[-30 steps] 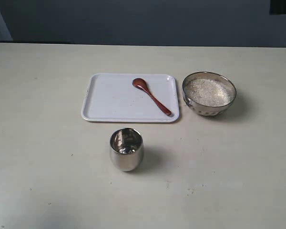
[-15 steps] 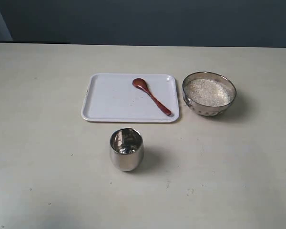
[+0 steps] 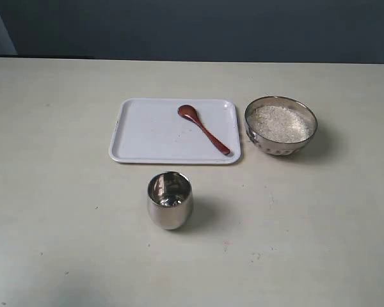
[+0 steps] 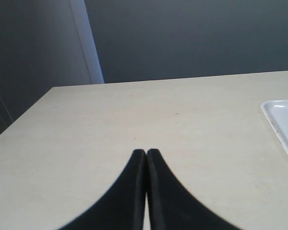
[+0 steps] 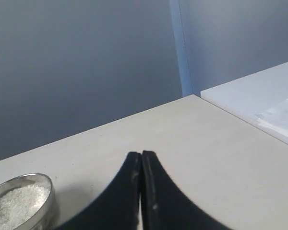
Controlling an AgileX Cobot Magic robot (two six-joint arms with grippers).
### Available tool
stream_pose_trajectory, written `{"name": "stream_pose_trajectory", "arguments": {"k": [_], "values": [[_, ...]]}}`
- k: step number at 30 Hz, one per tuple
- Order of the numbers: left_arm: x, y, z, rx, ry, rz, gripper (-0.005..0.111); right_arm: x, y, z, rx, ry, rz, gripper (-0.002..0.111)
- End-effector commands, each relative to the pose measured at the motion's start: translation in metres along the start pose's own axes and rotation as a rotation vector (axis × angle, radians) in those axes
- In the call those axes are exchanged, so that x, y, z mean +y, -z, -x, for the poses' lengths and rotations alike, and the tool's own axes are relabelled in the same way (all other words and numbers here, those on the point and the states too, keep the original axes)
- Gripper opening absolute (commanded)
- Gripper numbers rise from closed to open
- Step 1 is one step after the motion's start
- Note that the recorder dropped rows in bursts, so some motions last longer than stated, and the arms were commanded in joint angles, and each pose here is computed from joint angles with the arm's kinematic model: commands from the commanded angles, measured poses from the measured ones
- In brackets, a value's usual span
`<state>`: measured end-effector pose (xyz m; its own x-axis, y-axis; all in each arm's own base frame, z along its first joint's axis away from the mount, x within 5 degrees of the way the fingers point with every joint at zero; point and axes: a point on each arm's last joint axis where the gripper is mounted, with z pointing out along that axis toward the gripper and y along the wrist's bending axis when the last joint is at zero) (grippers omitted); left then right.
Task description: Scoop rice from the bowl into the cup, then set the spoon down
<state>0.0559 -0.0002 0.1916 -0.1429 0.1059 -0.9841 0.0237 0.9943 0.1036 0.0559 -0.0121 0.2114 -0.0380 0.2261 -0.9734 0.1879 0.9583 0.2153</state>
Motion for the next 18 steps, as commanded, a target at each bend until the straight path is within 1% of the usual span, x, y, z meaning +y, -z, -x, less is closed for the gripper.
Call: {"name": "stream_pose_trajectory", "arguments": {"k": [1,9,13,18], "values": [[0.0,0.0005,0.002,-0.018,-0.001,-0.003,0.0,-0.0029,0.0004,-0.0106,-0.007,0.0,-0.01,0.0],[0.0,0.0005,0.002,-0.018,-0.001,-0.003,0.0,-0.0042,-0.0001,-0.0144,0.013,0.001,-0.02,0.0],[0.0,0.0005,0.002,-0.018,-0.001,-0.003,0.0,-0.0036,-0.0001,-0.0144,0.013,-0.032,-0.013,0.0],[0.0,0.0005,0.002,-0.018,-0.001,-0.003,0.0,-0.0036,-0.0001,-0.0144,0.013,-0.032,-0.013,0.0]]}}
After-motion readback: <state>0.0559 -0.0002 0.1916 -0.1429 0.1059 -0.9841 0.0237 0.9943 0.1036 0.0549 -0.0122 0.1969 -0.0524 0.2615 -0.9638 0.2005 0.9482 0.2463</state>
